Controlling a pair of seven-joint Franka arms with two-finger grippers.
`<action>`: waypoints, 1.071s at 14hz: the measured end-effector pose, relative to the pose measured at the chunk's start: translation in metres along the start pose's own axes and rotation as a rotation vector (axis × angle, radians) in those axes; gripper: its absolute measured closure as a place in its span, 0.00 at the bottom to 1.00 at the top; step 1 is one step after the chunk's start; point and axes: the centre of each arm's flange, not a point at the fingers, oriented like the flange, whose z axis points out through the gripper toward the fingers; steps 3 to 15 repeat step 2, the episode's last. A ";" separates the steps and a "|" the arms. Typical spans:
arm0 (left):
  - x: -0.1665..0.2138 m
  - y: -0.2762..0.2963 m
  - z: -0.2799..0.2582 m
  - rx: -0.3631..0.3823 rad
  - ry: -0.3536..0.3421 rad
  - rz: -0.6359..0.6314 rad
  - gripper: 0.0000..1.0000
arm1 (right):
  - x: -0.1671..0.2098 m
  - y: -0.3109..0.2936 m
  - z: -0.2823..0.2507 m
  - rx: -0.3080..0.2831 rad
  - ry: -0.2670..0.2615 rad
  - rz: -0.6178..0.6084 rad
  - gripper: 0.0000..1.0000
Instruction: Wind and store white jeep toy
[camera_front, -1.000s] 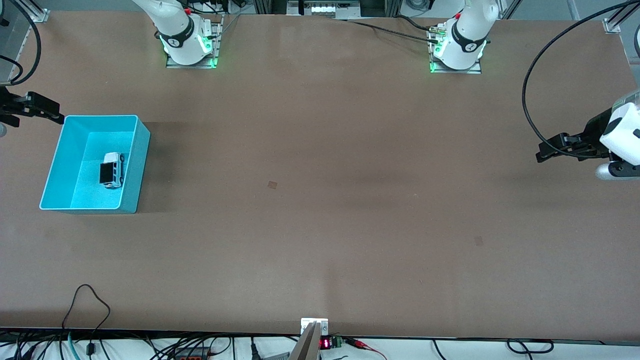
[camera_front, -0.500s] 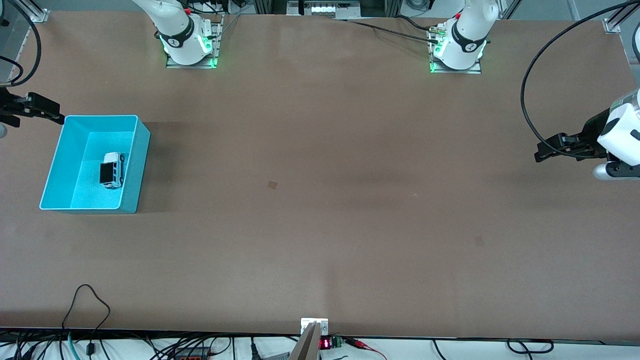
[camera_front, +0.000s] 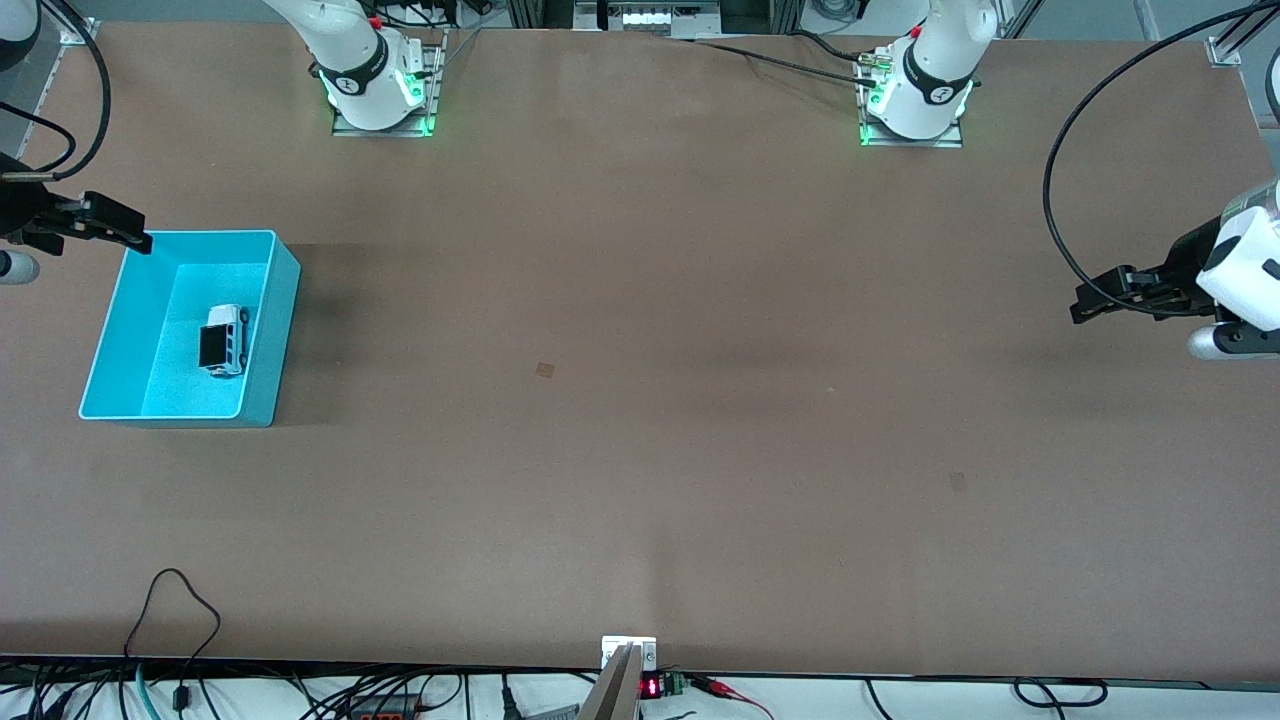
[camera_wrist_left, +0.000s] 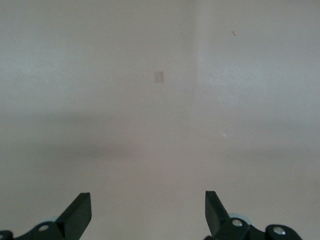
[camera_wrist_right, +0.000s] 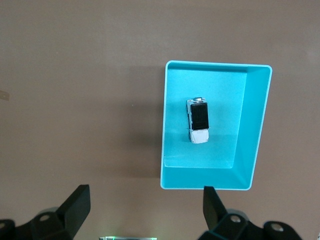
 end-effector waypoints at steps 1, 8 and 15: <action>-0.001 0.005 -0.001 -0.001 0.002 0.008 0.00 | 0.000 0.000 0.000 0.000 0.000 0.000 0.00; -0.001 0.010 -0.002 -0.001 0.004 0.018 0.00 | 0.000 0.000 0.000 0.001 0.001 0.000 0.00; -0.001 0.010 -0.002 -0.001 0.004 0.018 0.00 | 0.000 0.000 0.000 0.001 0.001 0.000 0.00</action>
